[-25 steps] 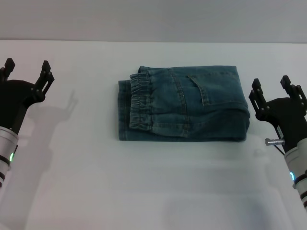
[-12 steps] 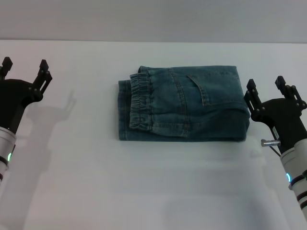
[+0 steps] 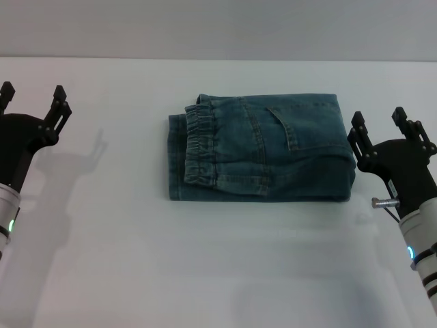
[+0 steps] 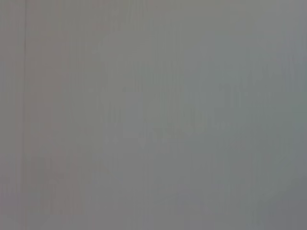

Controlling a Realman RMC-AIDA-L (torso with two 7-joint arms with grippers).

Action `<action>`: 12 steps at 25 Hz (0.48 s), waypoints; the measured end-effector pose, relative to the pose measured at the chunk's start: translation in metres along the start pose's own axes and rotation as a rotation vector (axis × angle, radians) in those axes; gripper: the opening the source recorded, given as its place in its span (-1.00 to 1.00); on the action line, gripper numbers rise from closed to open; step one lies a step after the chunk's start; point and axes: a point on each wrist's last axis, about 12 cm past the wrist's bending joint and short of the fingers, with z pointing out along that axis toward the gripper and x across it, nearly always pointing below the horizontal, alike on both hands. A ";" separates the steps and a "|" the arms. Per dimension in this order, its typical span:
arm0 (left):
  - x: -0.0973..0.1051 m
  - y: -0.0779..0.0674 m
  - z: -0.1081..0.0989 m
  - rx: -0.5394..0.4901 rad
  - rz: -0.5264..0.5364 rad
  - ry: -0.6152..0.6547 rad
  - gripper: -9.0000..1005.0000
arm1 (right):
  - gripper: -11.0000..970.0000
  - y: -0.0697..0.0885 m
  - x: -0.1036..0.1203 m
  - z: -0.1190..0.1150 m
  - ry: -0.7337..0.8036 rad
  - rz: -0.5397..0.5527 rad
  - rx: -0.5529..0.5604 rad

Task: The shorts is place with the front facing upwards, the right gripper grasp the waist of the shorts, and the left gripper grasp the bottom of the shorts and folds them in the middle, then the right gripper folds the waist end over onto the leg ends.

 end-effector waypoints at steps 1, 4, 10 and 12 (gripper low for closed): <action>0.000 0.000 0.000 -0.001 -0.002 0.001 0.71 | 0.31 0.000 0.000 0.000 0.000 0.000 0.000; 0.001 0.000 -0.001 -0.002 -0.004 0.003 0.71 | 0.31 0.000 0.001 -0.001 0.003 -0.002 -0.002; 0.002 0.001 -0.003 -0.006 -0.005 0.006 0.71 | 0.31 0.001 0.001 -0.001 0.003 -0.003 -0.006; 0.002 0.001 -0.003 -0.006 -0.005 0.006 0.71 | 0.31 0.001 0.001 -0.001 0.003 -0.003 -0.006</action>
